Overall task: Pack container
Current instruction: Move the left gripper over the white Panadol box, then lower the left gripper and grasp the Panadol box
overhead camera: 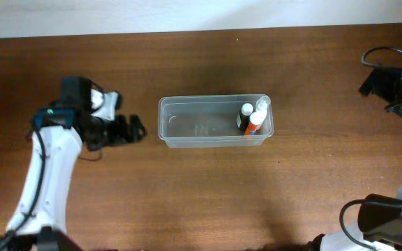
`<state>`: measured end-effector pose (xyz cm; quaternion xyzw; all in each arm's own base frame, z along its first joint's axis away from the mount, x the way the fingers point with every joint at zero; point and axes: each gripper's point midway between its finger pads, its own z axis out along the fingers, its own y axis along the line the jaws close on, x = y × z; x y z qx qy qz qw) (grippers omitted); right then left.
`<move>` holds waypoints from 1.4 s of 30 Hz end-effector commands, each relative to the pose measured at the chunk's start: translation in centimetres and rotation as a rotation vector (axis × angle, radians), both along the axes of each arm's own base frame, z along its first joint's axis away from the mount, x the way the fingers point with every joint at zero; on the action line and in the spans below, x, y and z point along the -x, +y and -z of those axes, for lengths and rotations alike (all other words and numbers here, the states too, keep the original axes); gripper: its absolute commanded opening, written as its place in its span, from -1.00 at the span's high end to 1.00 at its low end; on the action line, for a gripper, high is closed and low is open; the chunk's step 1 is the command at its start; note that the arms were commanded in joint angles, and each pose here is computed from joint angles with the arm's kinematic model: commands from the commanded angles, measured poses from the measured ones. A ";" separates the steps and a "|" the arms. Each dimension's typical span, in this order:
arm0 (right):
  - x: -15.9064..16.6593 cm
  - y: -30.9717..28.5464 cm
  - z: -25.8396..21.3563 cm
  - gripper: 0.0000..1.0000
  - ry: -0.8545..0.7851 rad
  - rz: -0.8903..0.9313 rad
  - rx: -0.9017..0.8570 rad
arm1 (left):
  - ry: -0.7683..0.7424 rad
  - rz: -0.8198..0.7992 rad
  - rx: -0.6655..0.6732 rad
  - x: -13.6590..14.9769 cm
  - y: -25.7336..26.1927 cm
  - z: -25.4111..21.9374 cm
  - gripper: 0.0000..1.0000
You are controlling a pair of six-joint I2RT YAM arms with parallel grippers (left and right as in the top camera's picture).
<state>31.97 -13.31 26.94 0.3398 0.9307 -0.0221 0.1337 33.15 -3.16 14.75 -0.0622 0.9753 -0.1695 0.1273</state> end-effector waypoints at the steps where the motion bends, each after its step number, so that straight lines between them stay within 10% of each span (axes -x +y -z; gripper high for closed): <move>1: 0.0 -0.2 -0.5 -0.97 -0.018 0.017 0.009 | -0.019 -0.292 -0.057 -3.0 5.6 -1.6 -0.99; 12: 0.0 -0.2 -0.5 -0.97 -0.018 0.017 0.009 | 0.014 -0.750 -0.227 -5.2 17.0 1.5 -0.99; 42: 0.0 -0.2 -0.5 -0.97 -0.018 0.017 0.009 | 0.218 -0.744 -0.237 -7.8 18.0 14.6 -0.99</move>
